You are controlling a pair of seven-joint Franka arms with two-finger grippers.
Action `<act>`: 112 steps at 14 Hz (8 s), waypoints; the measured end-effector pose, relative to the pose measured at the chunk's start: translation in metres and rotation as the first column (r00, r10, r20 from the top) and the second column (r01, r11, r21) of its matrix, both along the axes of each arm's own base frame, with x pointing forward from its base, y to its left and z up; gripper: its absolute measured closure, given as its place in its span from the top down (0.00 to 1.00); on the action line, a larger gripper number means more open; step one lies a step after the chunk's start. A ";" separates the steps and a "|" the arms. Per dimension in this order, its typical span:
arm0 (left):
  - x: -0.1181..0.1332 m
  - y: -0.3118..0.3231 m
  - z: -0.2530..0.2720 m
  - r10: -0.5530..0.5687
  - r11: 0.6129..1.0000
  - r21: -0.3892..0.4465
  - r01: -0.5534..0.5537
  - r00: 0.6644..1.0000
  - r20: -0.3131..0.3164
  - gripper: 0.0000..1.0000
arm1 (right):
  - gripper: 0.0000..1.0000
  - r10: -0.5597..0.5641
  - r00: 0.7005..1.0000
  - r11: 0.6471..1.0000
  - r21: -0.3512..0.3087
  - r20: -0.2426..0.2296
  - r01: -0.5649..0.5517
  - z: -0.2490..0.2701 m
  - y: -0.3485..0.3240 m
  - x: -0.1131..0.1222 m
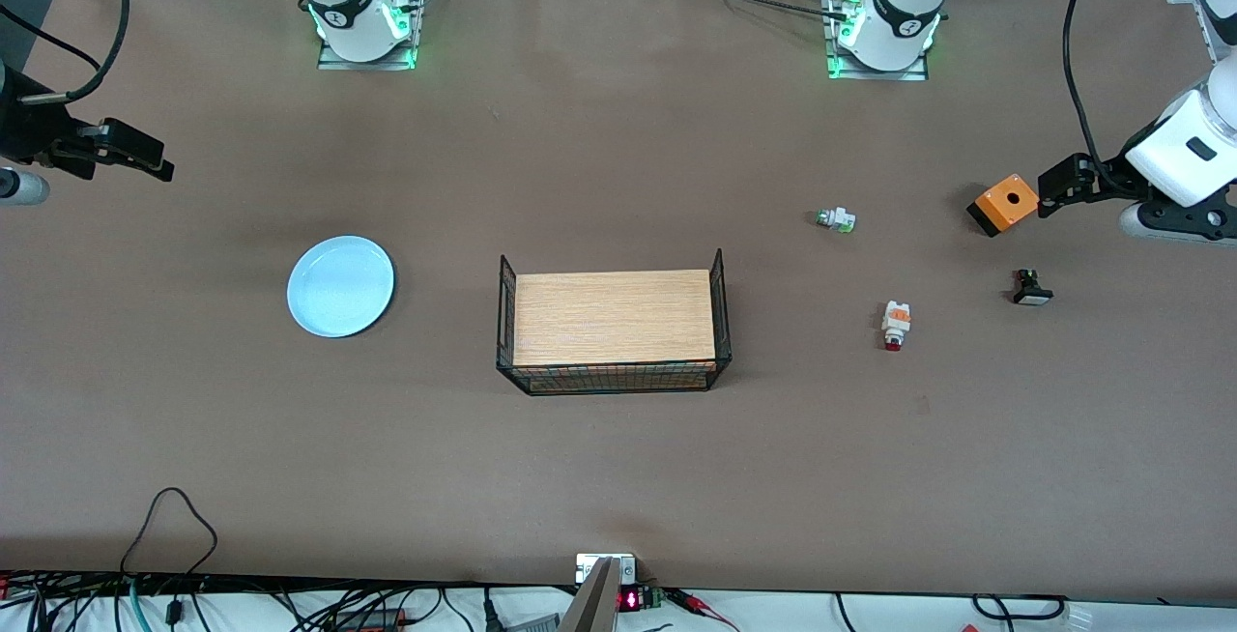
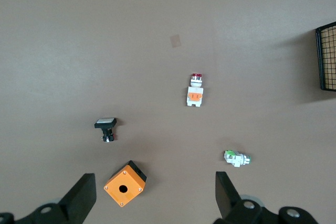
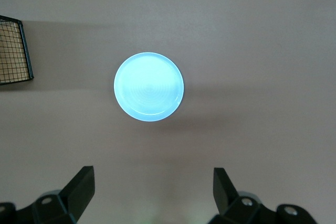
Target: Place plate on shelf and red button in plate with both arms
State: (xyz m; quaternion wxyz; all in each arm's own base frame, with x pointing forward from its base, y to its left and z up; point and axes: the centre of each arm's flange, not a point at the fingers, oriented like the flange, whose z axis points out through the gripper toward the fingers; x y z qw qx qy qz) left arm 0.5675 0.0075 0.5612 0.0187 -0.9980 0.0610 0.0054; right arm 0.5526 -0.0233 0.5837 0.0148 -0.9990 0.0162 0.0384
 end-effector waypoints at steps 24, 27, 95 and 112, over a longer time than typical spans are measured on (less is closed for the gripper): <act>0.000 0.000 0.000 0.000 1.000 0.000 0.000 1.000 0.000 1.00 | 1.00 0.012 1.000 0.998 -0.058 0.001 -0.012 -0.354 -0.025 0.019; 0.000 0.000 0.000 0.000 1.000 0.000 0.000 1.000 0.000 1.00 | 0.81 0.010 0.999 0.998 -0.057 -0.046 -0.012 -0.383 -0.037 0.012; 0.040 -0.063 -0.350 -0.171 0.985 -0.018 0.172 0.984 0.052 1.00 | 1.00 -0.153 0.988 0.988 0.018 0.020 0.153 -0.051 0.125 0.058; 0.083 -0.134 -0.222 -0.189 0.980 -0.084 0.183 0.980 -0.063 0.41 | 1.00 0.039 0.999 0.999 -0.025 -0.007 -0.039 -0.015 0.000 -0.010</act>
